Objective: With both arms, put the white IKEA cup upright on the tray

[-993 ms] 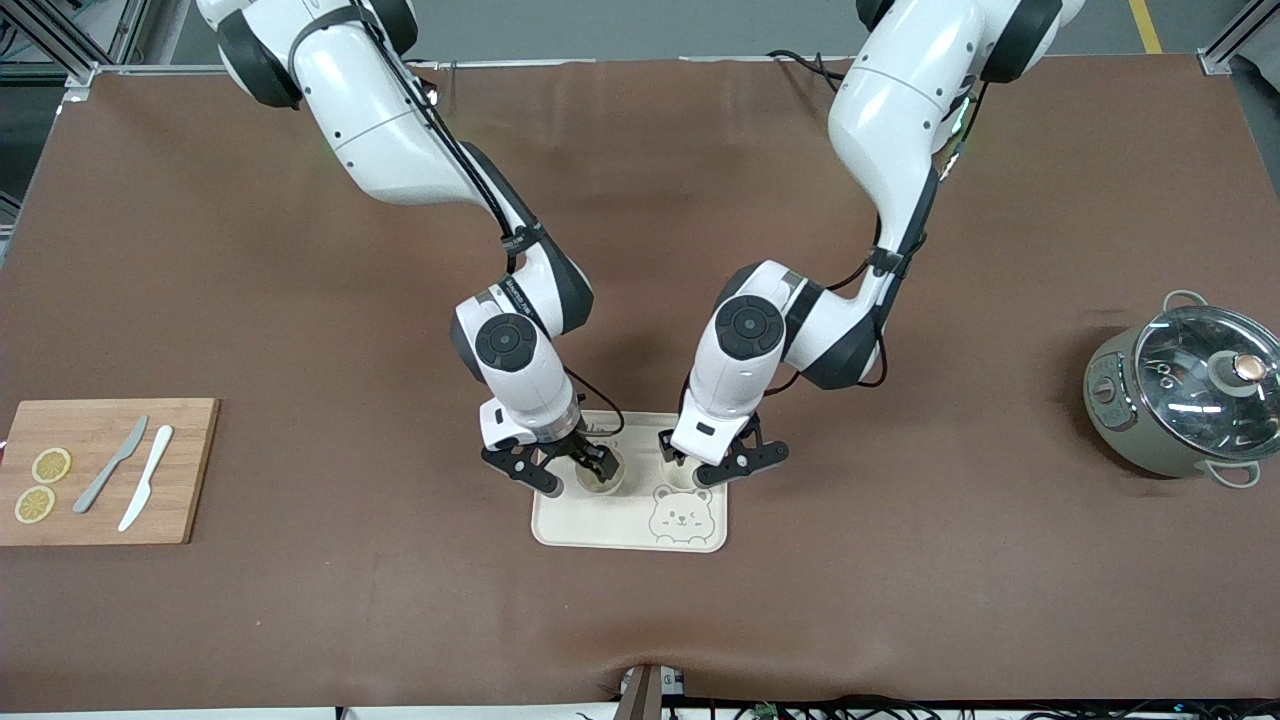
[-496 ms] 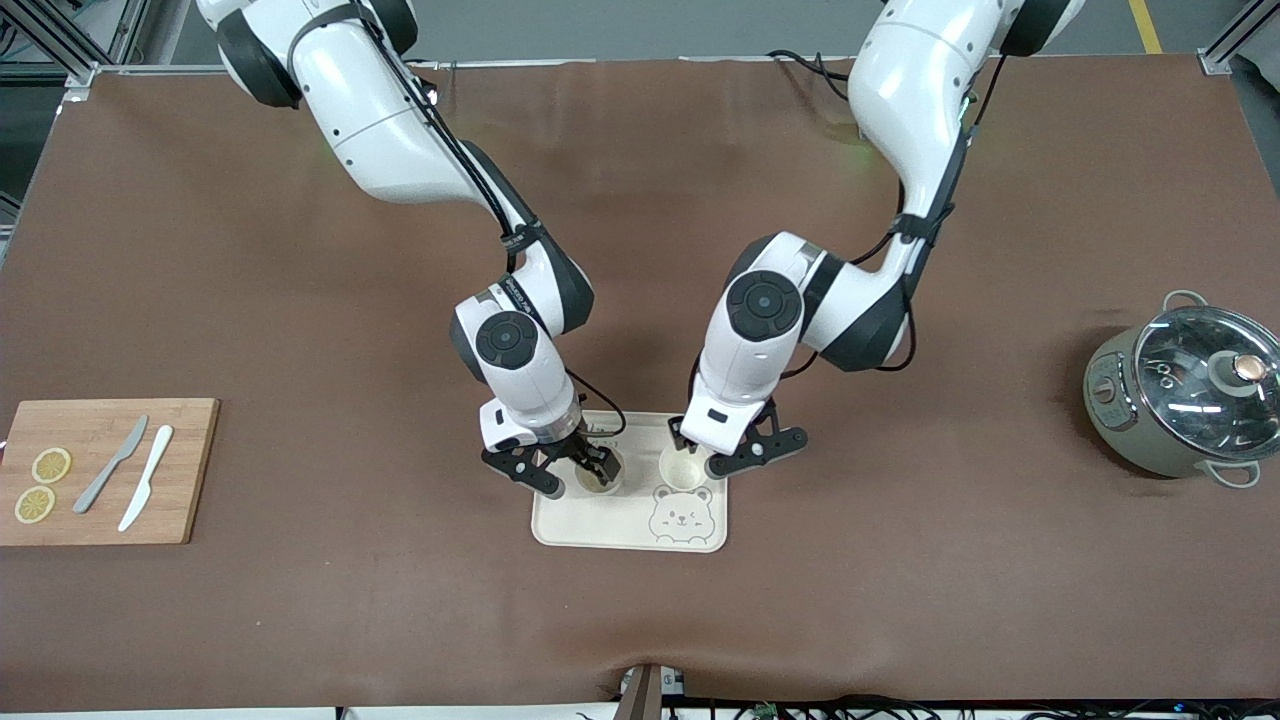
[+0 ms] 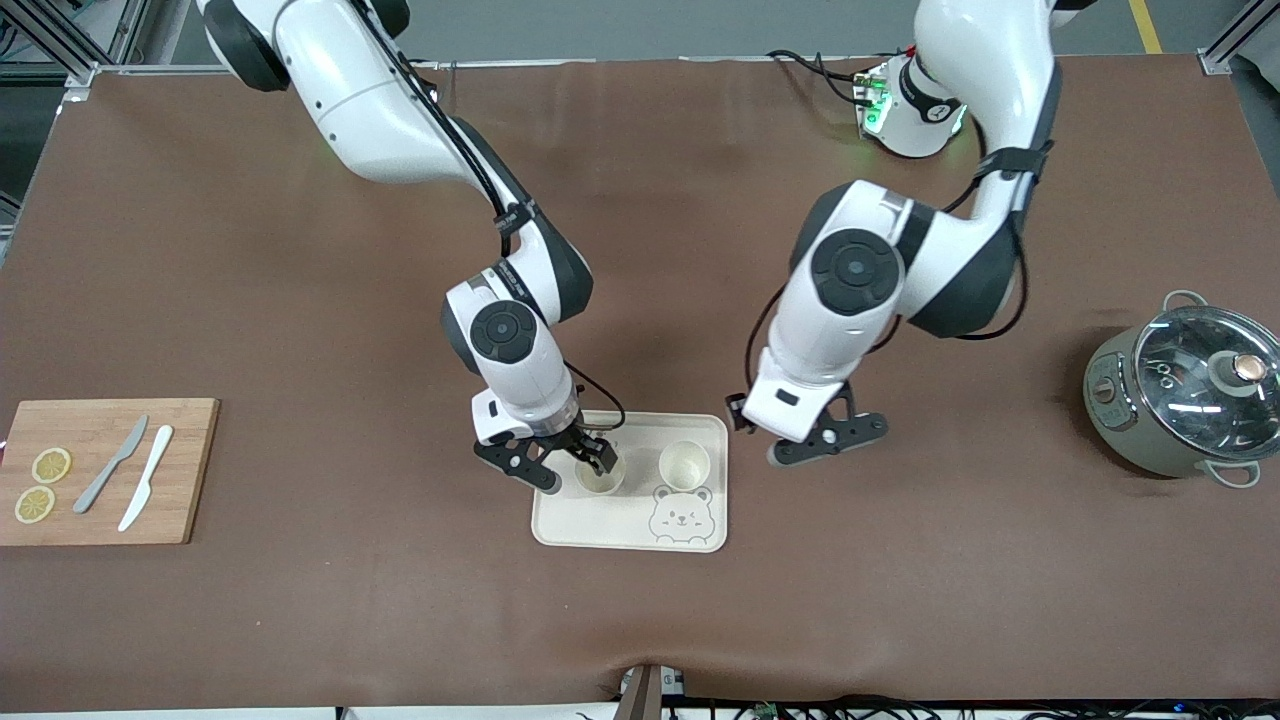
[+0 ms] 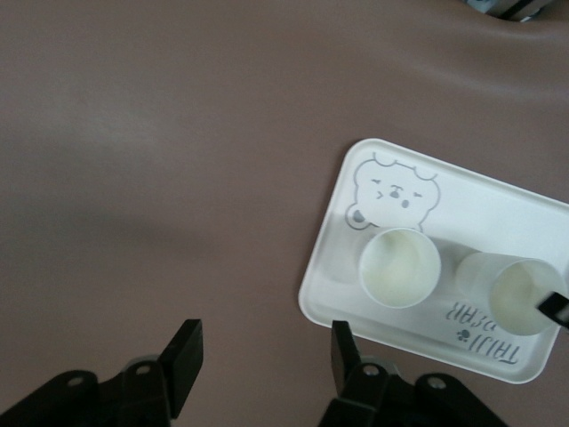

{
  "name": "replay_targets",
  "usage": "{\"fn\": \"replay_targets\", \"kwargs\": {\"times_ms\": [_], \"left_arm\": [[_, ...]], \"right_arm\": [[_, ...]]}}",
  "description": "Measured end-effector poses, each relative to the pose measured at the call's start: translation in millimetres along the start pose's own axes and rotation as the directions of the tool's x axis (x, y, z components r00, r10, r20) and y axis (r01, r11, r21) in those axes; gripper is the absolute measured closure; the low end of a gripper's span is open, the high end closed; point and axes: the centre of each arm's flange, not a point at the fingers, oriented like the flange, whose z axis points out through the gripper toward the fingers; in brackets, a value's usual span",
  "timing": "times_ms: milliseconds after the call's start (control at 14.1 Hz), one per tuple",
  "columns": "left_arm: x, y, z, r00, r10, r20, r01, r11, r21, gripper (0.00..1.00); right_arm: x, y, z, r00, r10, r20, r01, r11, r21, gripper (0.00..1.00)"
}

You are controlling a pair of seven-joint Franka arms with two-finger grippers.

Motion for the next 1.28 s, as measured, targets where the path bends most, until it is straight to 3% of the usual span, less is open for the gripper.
{"fn": "replay_targets", "kwargs": {"times_ms": [425,780,1276], "left_arm": [[58.8,-95.1,-27.5,0.993,0.112,0.049,-0.112,0.994,0.008,0.33],[99.3,-176.2,-40.5,0.981,0.183,0.069,-0.183,0.983,-0.007,0.33],[111.8,-242.9,-83.2,0.973,0.219,0.076,-0.218,0.976,-0.016,0.33]], "right_arm": [[4.1,2.1,-85.8,0.999,-0.018,0.038,0.02,0.998,-0.061,0.0],[34.9,40.3,-173.3,0.99,-0.087,0.115,0.101,0.987,-0.125,0.0],[84.6,116.6,-272.3,0.953,-0.234,0.19,0.263,0.954,-0.141,0.0]]}}
